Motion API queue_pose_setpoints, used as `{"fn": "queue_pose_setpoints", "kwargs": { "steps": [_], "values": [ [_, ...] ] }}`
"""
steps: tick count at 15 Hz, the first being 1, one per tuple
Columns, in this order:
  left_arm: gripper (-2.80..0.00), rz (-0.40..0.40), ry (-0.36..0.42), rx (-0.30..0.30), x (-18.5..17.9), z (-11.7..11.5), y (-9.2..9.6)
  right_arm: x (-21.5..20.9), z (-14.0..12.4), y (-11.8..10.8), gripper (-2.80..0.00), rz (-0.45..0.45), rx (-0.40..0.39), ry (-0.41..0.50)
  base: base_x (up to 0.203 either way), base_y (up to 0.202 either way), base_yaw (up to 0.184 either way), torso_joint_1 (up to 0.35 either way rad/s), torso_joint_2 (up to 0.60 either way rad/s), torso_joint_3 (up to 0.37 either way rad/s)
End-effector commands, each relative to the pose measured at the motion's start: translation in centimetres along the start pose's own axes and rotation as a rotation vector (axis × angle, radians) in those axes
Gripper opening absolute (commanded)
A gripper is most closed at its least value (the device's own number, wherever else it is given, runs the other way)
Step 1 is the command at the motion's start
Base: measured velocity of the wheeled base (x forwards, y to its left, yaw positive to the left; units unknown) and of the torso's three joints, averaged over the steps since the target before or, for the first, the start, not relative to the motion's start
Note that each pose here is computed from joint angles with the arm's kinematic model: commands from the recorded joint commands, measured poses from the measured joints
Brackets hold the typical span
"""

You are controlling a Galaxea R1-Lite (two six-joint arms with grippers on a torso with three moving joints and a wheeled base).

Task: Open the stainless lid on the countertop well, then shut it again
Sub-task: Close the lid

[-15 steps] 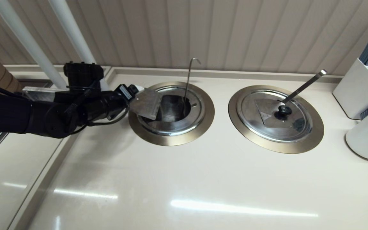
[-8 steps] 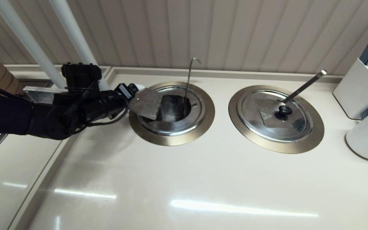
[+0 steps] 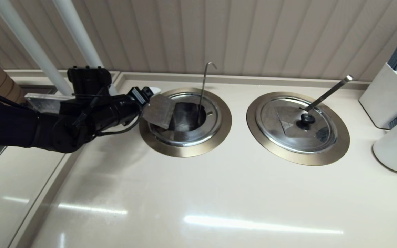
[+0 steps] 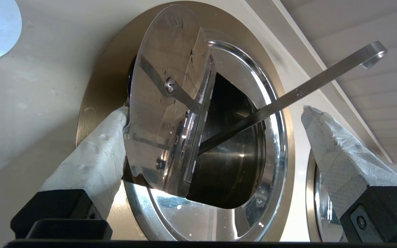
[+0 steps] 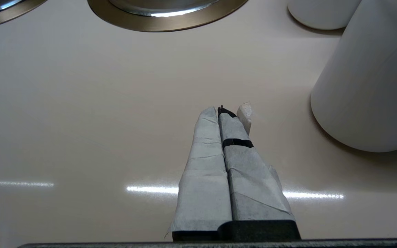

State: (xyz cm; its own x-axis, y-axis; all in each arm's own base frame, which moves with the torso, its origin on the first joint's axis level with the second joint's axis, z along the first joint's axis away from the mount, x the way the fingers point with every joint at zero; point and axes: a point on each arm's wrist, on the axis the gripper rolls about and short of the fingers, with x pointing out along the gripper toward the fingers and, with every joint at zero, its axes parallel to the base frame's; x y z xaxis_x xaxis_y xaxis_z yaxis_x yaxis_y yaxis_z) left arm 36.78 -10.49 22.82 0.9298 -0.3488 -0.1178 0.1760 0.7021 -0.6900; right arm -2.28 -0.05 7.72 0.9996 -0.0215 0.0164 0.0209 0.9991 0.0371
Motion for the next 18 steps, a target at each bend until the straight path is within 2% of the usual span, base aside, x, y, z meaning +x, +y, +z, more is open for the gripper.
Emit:
{"fn": "queue_pose_setpoints", "kwargs": {
  "steps": [1,4,9,13,16,18],
  "values": [
    [0.00,-0.007,-0.002,-0.003,-0.1,0.0,-0.2,0.0,-0.1,0.0,-2.80,0.000,0.000,0.004,0.000,0.000,0.000,0.000,0.00,0.000],
    [0.00,-0.030,0.006,0.003,-0.2,-0.4,-1.0,0.0,-0.1,0.0,-2.80,0.000,0.000,0.004,0.000,0.000,0.000,0.000,0.00,0.000],
    [0.00,-0.099,0.021,0.017,-1.2,-1.1,-3.6,0.0,-0.1,0.0,-2.80,0.000,0.000,0.004,0.000,0.000,0.000,0.000,0.00,0.000],
    [0.00,-0.116,0.034,0.019,-1.3,-1.5,-4.2,0.0,-0.1,0.0,-2.80,0.000,0.000,0.004,0.000,0.000,0.000,0.000,0.00,0.000],
    [0.00,-0.157,0.067,0.027,-1.8,-2.8,-5.8,0.0,-0.1,0.0,-2.80,0.000,-0.001,0.004,0.000,0.000,0.000,0.000,0.00,0.000],
    [0.00,-0.157,0.093,0.029,-1.4,-3.7,-5.8,0.0,-0.1,0.0,-2.80,0.000,0.000,0.004,0.000,0.000,0.000,0.000,0.00,0.000]
  ]
}}
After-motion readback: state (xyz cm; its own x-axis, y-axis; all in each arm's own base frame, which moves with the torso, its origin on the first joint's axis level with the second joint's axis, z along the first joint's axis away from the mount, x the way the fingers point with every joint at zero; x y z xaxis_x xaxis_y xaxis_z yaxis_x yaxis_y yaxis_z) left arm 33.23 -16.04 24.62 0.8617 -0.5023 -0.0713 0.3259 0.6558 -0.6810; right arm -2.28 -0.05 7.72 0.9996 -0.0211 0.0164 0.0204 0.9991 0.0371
